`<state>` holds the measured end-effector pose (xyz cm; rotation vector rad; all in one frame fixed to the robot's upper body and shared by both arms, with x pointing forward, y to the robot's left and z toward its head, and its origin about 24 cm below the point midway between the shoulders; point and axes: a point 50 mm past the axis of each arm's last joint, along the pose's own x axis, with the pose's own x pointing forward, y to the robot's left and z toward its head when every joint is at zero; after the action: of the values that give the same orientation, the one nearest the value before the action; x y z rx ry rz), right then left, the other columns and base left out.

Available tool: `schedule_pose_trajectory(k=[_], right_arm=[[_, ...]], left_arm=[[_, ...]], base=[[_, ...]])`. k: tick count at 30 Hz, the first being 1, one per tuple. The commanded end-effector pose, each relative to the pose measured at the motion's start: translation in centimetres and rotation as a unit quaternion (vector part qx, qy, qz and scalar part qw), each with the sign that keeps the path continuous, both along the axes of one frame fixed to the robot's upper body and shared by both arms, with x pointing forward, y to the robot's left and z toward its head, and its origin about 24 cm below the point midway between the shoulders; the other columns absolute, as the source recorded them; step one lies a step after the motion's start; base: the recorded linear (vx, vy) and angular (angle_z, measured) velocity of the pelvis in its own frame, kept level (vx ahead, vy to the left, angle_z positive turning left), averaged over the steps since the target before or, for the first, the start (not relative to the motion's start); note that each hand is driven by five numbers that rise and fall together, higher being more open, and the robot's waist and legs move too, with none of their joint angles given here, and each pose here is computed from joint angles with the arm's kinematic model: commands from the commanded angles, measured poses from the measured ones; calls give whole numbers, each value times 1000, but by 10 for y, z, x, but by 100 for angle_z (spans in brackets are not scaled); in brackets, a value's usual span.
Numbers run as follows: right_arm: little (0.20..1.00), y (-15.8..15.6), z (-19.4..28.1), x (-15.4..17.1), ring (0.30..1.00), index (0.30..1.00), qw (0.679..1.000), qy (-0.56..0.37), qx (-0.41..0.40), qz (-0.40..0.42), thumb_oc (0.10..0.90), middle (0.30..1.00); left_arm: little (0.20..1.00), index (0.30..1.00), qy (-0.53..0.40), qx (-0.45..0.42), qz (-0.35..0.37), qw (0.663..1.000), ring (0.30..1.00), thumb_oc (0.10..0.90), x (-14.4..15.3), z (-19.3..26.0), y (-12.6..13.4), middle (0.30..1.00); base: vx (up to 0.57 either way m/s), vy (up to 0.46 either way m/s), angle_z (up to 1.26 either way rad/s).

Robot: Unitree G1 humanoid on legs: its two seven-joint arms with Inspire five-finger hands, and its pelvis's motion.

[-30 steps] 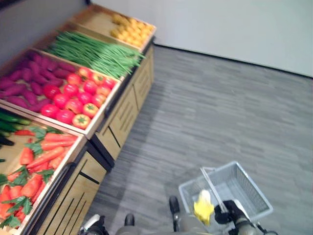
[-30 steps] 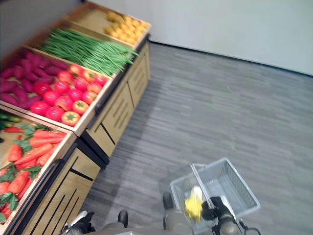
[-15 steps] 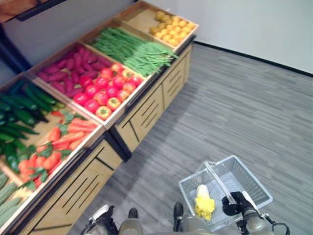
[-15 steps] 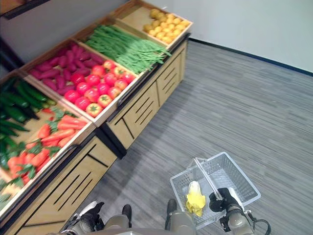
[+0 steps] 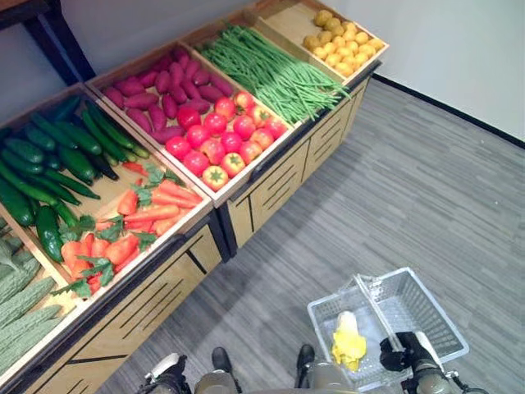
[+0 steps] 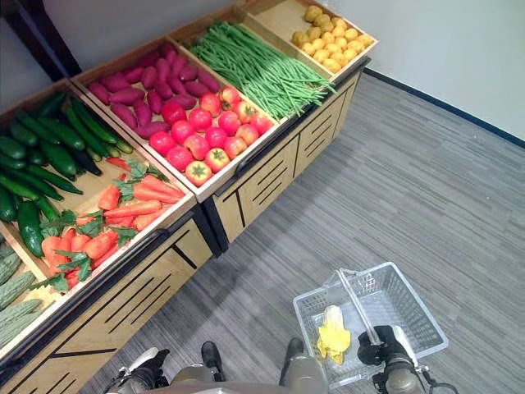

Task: Get the vegetables into the basket

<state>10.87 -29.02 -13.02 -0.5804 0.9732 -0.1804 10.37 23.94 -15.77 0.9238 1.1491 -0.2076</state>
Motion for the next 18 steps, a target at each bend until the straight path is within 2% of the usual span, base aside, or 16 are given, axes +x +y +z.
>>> schedule_pose_trajectory(k=[1,7,10,18], right_arm=[[300,-3,17,34,300,300,997,-77,-14,24,400,300],[300,-2,11,32,300,300,999,-47,-20,15,400,300],[300,-6,9,28,300,300,999,-44,-14,-19,400,300],[300,-8,4,15,300,300,999,-24,-15,-43,400,300]], left_arm=[[1000,1000,-30,17,27,999,1000,900,12,7,12,1000],[1000,1000,-50,16,42,998,1000,900,20,10,16,1000],[1000,1000,-54,15,42,998,1000,900,22,11,17,1000],[1000,1000,-42,23,55,997,1000,900,18,11,23,1000]], base=[[65,172,-10],[43,153,0],[71,85,14],[86,-69,48]])
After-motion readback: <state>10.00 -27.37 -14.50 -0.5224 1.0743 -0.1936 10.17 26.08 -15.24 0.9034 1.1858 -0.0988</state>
